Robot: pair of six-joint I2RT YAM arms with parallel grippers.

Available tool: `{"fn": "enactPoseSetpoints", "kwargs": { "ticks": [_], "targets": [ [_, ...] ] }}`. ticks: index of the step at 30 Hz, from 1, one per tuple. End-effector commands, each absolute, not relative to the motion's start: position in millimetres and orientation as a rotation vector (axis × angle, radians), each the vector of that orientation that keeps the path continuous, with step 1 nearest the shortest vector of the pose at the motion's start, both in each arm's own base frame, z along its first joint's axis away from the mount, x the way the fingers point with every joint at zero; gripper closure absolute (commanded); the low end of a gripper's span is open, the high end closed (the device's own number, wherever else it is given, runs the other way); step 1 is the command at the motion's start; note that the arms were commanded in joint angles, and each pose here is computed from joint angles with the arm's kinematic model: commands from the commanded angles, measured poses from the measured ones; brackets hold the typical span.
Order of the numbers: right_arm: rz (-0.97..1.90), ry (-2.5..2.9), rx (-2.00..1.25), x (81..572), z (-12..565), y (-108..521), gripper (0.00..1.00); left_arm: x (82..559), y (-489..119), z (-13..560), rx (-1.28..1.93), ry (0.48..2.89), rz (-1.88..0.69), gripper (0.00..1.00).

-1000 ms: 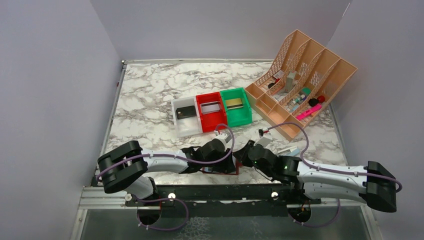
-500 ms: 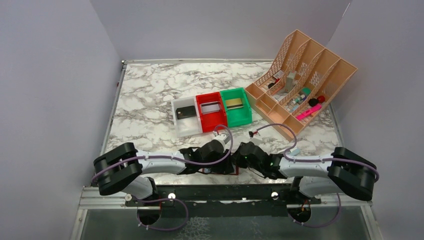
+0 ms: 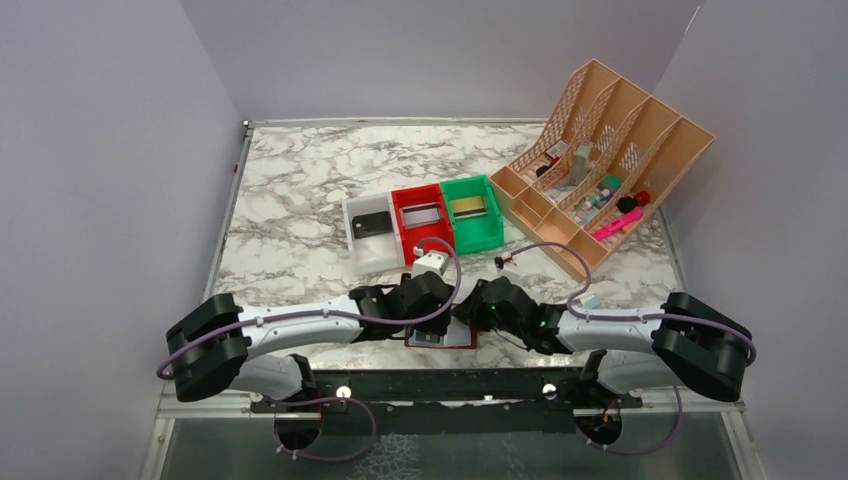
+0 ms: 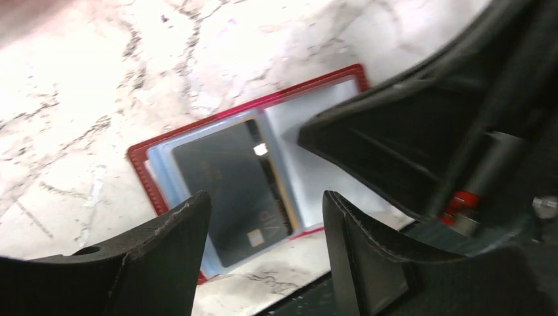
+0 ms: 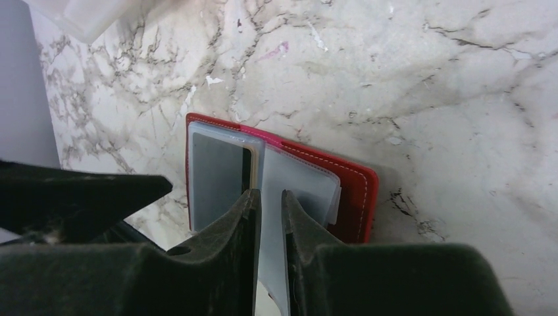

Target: Take the credit cards out of the card holder

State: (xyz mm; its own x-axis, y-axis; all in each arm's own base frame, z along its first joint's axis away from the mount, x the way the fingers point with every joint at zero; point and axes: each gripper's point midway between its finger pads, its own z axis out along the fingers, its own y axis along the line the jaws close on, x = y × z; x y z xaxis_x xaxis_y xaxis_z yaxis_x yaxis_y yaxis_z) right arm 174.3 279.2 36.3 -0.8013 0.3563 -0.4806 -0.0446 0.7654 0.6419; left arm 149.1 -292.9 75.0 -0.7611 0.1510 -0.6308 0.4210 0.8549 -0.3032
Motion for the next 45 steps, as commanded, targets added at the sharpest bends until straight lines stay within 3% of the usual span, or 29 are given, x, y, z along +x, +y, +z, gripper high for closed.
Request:
{"fn": "enactPoseSetpoints", "kwargs": {
  "ticks": [1,10,23,29,39,45],
  "targets": [
    [0.986,2.325,0.151,174.7,55.8,299.7,0.77,158.4,-268.7,51.8,0.393,2.454,-0.363,0.34],
    [0.999,2.378,0.113,171.7,47.7,312.6,0.77,157.8,-270.3,41.7,0.412,2.480,-0.333,0.39],
    [0.946,2.477,0.096,161.9,22.1,307.9,0.77,152.1,-263.0,30.3,0.387,2.513,-0.320,0.56],
    [1.071,2.427,0.045,159.5,31.9,320.9,0.80,146.5,-261.6,25.4,0.391,2.534,-0.338,0.67],
    [1.124,2.398,0.052,160.1,37.2,322.9,0.99,139.4,-257.9,21.2,0.365,2.542,-0.387,0.83],
    [1.079,2.390,0.080,164.4,35.7,312.2,0.99,139.2,-249.9,14.7,0.335,2.548,-0.358,0.89]
  ]
}}
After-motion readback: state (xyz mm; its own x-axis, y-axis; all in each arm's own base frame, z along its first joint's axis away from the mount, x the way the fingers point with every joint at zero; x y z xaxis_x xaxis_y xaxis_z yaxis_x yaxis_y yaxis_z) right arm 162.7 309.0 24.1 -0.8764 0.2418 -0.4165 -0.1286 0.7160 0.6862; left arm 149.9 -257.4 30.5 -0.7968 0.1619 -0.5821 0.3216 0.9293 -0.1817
